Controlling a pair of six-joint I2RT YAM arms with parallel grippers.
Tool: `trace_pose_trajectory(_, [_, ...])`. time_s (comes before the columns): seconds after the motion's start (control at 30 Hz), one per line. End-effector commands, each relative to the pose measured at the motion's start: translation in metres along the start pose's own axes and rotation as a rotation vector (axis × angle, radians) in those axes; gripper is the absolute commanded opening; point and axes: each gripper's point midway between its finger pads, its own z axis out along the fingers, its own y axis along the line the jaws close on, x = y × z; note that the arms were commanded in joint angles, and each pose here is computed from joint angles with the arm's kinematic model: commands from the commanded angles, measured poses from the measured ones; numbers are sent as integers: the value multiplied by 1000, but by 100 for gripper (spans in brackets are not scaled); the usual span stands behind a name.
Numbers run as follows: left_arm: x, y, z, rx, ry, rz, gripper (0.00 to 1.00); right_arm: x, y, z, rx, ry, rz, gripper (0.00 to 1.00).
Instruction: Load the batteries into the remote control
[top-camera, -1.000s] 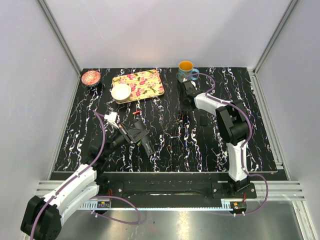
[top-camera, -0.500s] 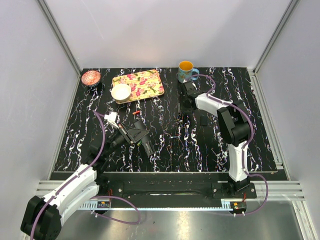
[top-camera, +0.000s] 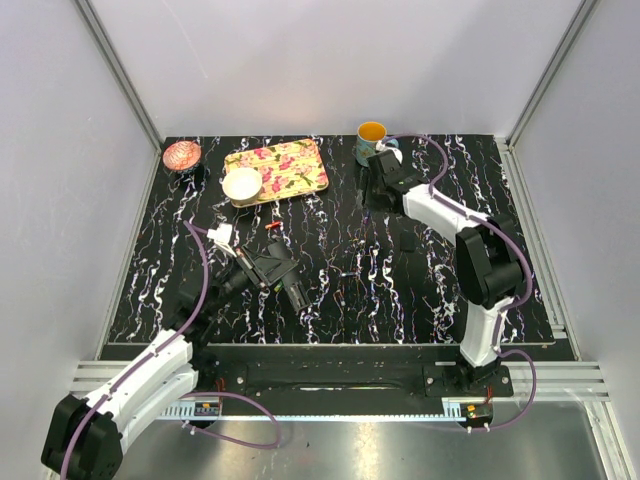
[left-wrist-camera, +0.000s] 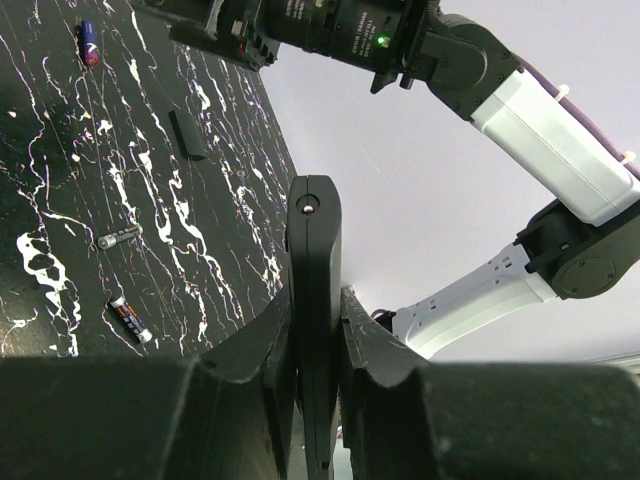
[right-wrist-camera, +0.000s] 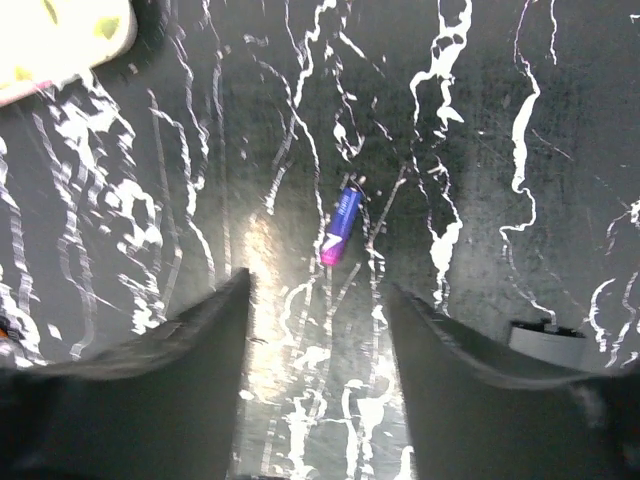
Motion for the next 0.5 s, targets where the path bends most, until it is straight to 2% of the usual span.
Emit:
trace_pose_trajectory(0.0, [-12,-22,2,67,-35,26,0,-31,-2,-16,14,-123,132,57])
trace_pose_trajectory(0.07, [-12,-23,2,70,-35,26,0,-23,9,-17,-90,-75,106,88])
trace_pose_trajectory(0.1, [-12,-24,1,71,-35,28,0,-26,10,-23,-106,-90,110,99])
trace_pose_trajectory(0.2, [-11,-24,0,73,-35,32,0,-28,15,-28,-153,-134,121,100])
trace_pose_trajectory(0.33, [-11,-24,0,78,-37,36,0,-29,7,-21,-80,-102,115,100])
trace_pose_trajectory(0.43, [-11,-23,1,75,-39,33,0,-25,-2,-9,-4,-58,121,90])
trace_pose_trajectory(0.47, [-11,-23,1,73,-38,32,0,-25,-3,-6,6,-55,120,84])
